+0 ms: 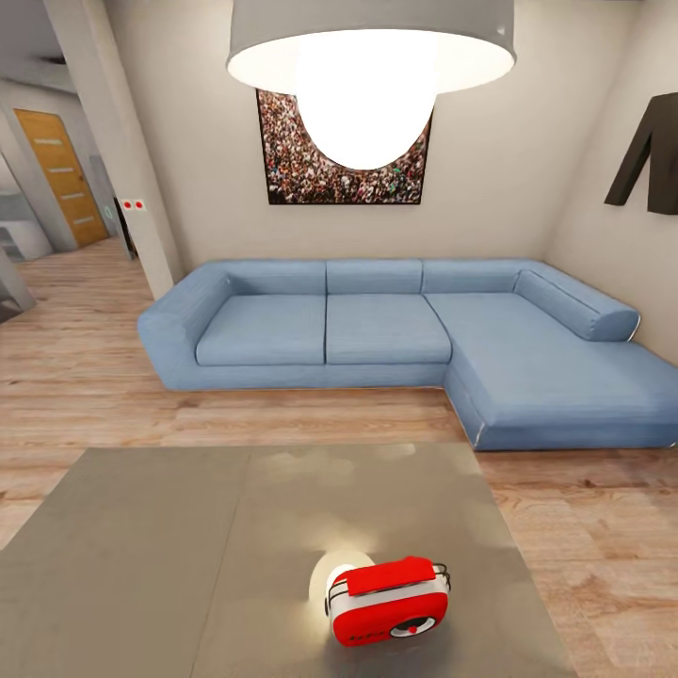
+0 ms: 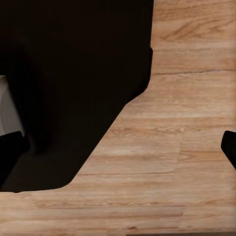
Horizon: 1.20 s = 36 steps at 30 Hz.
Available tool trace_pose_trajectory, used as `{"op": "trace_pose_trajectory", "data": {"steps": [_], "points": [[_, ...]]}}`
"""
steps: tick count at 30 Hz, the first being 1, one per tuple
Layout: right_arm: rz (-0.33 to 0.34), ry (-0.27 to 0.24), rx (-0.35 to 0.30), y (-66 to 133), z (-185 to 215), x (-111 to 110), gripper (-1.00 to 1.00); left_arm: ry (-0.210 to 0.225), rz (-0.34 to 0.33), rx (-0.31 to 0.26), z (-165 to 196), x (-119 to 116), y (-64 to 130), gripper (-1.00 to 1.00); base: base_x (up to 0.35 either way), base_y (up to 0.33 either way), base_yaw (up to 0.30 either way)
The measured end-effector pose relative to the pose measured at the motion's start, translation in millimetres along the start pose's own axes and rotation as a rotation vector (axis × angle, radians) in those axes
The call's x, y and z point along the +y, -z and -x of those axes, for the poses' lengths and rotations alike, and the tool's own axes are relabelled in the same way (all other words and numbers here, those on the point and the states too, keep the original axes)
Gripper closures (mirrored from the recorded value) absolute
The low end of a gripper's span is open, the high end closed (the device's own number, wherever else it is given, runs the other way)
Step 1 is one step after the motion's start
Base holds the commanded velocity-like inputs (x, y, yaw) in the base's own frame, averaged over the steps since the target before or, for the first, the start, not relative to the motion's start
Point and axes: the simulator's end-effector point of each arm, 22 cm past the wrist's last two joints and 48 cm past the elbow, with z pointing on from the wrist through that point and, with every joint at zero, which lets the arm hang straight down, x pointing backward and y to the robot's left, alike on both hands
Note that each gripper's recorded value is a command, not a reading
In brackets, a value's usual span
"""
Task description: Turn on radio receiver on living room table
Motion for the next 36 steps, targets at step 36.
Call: {"op": "trace_pose_trajectory", "data": {"steps": [36], "points": [[0.001,-0.004,0.017,0.3,-6.6,2.7,-1.0,0.001,0.004,0.017,-6.4,2.0,-0.1,-1.0,0.0,0.0,0.0]]}}
